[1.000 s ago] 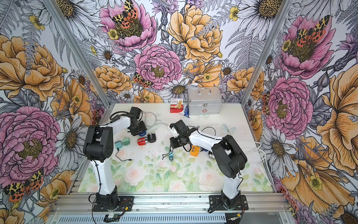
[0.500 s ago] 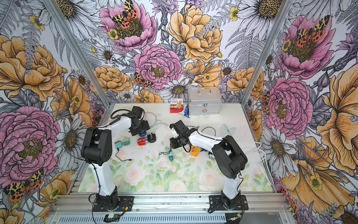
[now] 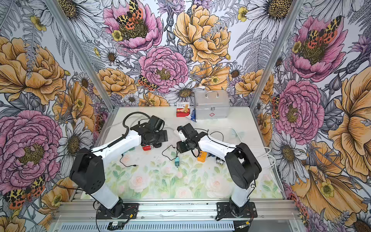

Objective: Unplug the electric shaver
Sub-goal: Place the electric shaver at the center of the board, then pick up the plug from the center of the board.

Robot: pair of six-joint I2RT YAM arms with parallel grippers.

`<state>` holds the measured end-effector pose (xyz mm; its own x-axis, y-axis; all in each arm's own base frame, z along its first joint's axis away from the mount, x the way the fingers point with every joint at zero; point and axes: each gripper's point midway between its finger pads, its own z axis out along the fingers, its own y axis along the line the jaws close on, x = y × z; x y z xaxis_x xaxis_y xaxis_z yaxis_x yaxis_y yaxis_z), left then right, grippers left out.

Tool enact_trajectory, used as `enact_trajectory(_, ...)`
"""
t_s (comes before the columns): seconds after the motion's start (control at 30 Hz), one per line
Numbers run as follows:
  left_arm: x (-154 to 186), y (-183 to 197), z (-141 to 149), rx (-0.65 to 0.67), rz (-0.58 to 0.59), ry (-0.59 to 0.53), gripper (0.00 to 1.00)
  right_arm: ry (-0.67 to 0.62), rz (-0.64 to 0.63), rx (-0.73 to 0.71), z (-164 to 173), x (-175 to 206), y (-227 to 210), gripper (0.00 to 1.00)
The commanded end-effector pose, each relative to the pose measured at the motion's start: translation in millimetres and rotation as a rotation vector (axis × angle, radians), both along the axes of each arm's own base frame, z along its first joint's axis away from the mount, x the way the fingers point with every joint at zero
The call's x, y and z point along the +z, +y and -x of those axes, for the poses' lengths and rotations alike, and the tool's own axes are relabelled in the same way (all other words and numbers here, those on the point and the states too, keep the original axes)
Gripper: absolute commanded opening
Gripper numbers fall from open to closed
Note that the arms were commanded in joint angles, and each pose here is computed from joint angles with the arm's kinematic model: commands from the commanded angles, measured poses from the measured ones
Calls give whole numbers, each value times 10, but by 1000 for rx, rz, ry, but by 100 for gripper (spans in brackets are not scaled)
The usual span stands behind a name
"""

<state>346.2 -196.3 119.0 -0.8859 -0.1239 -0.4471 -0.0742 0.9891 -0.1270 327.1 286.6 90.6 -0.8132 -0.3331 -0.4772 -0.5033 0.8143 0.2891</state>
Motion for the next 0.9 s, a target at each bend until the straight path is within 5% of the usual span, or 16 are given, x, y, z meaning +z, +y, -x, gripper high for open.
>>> enact_trajectory(0.0, -35, -188, 261, -35, 15, 29, 88, -64, 16, -51, -82, 192, -193, 54)
enact_trajectory(0.4, -351, -891, 741, -225, 39, 156, 88, -80, 72, -275, -163, 237, -912, 63)
enact_trajectory(0.87, -925, -1033, 856, -248, -15, 304, 80, -40, 78, -360, -102, 133, -1189, 63)
